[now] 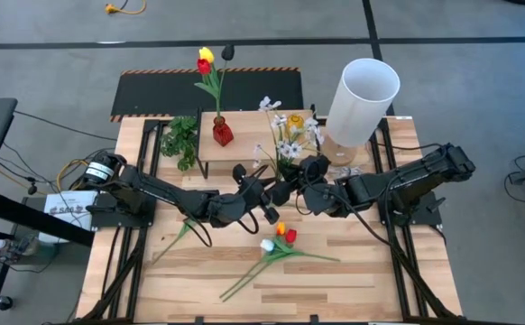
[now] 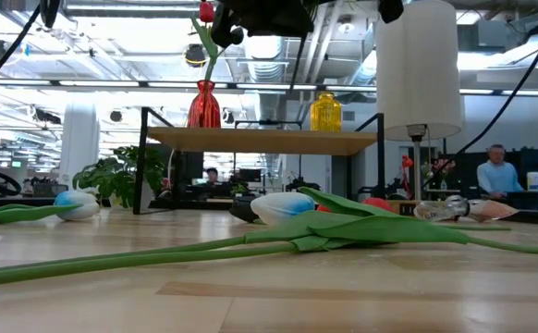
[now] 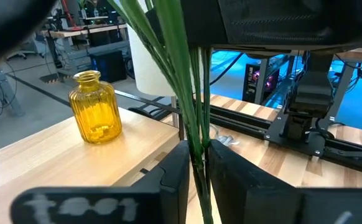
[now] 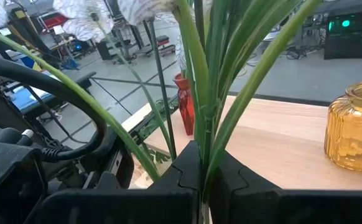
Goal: Pick and place flowers into a vace then onto a shelf
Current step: Put the white flowers into the red vase on the shelf
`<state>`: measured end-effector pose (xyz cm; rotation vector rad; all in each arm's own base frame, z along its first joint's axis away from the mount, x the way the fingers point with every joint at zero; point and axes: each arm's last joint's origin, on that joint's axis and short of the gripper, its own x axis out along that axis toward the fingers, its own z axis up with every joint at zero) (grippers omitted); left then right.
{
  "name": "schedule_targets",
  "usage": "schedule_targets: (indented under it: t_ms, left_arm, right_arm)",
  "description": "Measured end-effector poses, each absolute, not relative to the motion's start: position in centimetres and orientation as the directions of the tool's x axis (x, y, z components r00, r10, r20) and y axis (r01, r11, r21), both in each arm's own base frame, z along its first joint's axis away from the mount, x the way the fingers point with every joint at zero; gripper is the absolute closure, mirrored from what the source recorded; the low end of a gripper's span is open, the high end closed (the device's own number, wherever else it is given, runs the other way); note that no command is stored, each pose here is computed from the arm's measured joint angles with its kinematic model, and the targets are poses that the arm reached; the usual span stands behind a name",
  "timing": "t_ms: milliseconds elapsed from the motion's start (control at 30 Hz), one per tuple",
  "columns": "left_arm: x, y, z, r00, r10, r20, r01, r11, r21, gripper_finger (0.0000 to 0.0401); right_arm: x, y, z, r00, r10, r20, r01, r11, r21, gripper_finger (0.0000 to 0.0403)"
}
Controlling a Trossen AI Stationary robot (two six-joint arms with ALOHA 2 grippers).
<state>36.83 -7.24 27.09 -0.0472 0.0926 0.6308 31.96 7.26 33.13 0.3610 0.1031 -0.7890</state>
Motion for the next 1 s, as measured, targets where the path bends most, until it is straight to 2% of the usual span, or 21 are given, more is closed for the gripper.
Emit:
schedule_targets:
  t_ms: [200,433,633,800,1000]
  left_arm:
    - [36.8,-7.2,27.1,0.803,0.587,-0.101,-0.593,0.803,-0.057,0.0395]
    - [36.8,-7.6,27.1,0.813,0.573,-0.102,-0.581,0.811,-0.066,0.0395]
    - [36.7,-8.2,27.1,0.822,0.56,-0.102,-0.567,0.82,-0.077,0.0398]
    - [36.5,-8.2,27.3,0.823,0.558,-0.106,-0.567,0.819,-0.093,0.0398]
    - [35.8,-7.9,28.5,0.831,0.548,-0.095,-0.556,0.818,-0.143,0.0399]
  right_arm:
    - [32.0,7.3,33.1,0.71,-0.666,-0.229,0.704,0.653,0.28,0.0383]
    - [32.0,7.3,33.1,0.72,-0.652,-0.237,0.693,0.663,0.282,0.0338]
    - [31.7,7.6,33.2,0.751,-0.608,-0.258,0.66,0.694,0.286,0.0281]
    - [30.0,8.2,33.8,0.76,-0.579,-0.294,0.649,0.696,0.306,0.0234]
    - [27.7,9.7,33.7,0.772,-0.513,-0.376,0.626,0.717,0.307,0.0197]
